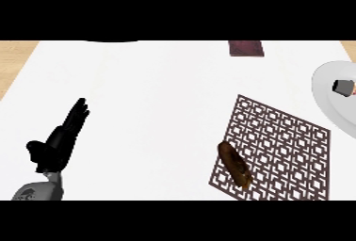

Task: Pick the cupcake from the placemat and place it in the plate

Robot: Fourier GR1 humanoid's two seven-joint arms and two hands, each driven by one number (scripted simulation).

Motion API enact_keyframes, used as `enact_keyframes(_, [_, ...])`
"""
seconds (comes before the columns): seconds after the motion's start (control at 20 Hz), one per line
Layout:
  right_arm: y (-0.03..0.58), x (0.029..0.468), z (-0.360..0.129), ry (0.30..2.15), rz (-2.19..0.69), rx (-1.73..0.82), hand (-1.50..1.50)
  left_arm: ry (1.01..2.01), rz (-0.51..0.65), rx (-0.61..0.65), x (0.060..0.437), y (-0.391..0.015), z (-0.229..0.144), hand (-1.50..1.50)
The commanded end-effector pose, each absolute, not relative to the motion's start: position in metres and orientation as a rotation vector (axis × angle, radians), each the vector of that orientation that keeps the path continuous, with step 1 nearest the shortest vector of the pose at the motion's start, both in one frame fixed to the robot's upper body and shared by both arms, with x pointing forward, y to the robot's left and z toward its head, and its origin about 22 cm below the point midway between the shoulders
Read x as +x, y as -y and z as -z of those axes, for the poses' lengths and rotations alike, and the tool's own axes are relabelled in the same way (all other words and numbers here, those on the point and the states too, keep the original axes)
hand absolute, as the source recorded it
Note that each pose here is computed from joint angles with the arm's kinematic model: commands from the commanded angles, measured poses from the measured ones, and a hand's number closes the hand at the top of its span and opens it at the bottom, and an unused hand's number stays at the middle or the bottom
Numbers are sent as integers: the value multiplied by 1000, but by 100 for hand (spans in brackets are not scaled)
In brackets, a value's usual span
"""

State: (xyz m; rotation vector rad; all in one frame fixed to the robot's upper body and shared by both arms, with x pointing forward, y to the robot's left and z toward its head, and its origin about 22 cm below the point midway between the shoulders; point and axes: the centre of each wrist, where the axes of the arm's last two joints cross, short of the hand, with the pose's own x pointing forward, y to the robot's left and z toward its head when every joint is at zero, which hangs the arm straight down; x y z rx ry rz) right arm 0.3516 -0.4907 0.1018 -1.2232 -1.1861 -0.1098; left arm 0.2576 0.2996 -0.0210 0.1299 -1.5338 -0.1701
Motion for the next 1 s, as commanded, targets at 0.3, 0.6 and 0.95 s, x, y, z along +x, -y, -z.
enact_keyframes(0.3, [530, 313, -96, 1423, 565, -1110, -150, 1508, 159, 152, 250, -308, 22, 0])
enact_keyframes(0.6, [582, 240, -87, 1512, 637, -1038, -150, 1527, 147, 147, 253, -303, 14, 0])
enact_keyframes(0.95, [615, 158, -67, 1548, 523, -1022, -150, 1530, 140, 150, 256, -296, 25, 0])
